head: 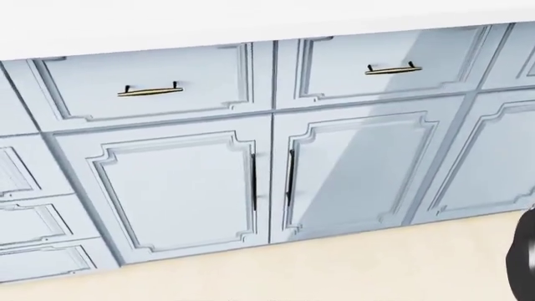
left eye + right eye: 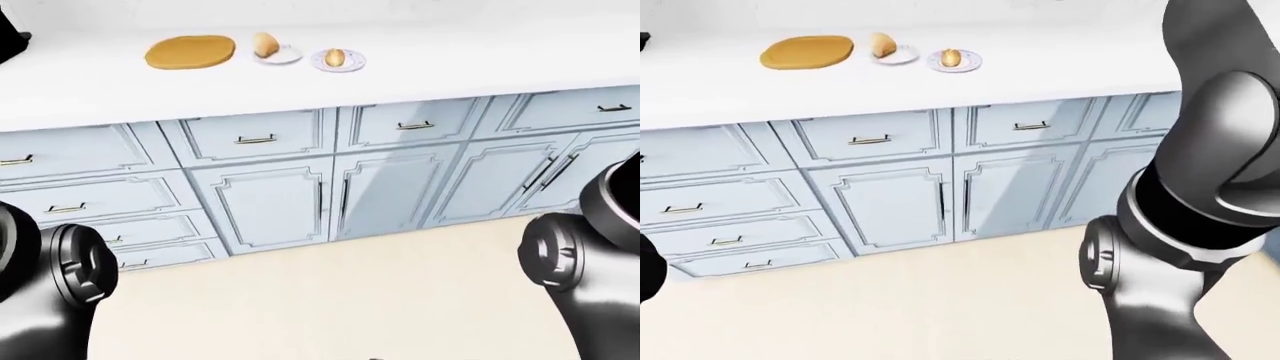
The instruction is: Place all breads on the cutting board.
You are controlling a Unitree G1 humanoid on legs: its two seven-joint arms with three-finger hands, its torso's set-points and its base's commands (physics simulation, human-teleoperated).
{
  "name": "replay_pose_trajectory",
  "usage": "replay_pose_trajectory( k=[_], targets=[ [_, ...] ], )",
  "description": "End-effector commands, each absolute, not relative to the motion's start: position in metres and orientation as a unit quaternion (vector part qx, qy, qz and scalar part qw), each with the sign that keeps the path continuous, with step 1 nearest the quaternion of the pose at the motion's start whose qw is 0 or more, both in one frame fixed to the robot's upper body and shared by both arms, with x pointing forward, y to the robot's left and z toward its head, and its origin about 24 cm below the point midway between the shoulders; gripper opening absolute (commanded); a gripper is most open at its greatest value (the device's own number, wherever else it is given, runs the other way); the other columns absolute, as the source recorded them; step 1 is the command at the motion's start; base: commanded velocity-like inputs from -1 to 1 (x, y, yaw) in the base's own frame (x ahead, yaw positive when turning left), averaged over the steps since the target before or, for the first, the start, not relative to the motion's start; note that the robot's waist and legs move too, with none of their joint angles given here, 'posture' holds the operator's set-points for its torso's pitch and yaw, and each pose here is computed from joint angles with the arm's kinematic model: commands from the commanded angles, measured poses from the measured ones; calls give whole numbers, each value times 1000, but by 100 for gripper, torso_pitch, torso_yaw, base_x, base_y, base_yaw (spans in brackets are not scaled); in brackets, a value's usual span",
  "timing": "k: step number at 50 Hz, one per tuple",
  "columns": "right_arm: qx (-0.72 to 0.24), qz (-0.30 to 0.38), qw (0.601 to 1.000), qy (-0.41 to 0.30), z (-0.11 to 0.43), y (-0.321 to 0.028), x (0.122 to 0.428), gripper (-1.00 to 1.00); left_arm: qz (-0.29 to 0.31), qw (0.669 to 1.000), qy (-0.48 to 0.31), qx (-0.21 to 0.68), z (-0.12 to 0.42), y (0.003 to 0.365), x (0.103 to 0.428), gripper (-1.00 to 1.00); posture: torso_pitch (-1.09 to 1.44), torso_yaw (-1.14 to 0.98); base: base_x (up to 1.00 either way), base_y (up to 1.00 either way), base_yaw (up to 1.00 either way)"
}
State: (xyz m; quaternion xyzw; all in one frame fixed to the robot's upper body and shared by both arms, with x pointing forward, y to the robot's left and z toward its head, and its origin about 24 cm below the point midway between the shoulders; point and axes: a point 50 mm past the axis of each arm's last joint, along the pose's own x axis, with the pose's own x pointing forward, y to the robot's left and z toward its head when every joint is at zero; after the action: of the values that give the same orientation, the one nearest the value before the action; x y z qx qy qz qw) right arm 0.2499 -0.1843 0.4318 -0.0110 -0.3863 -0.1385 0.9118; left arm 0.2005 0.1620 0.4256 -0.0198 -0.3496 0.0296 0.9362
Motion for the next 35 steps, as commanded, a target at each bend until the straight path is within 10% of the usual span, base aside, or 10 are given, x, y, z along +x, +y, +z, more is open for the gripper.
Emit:
replay_pose_trajectory(
  k=[1, 35],
  targets=[
    [-6, -141, 899, -415, 441, -185, 240, 100, 30, 928, -370, -29, 433, 164, 194, 100, 0, 0, 26, 0, 0],
    [-15, -137, 898, -417, 441, -182, 240, 100, 23, 930, -367, -23, 432, 159, 196, 100, 0, 0, 25, 0, 0]
  ],
)
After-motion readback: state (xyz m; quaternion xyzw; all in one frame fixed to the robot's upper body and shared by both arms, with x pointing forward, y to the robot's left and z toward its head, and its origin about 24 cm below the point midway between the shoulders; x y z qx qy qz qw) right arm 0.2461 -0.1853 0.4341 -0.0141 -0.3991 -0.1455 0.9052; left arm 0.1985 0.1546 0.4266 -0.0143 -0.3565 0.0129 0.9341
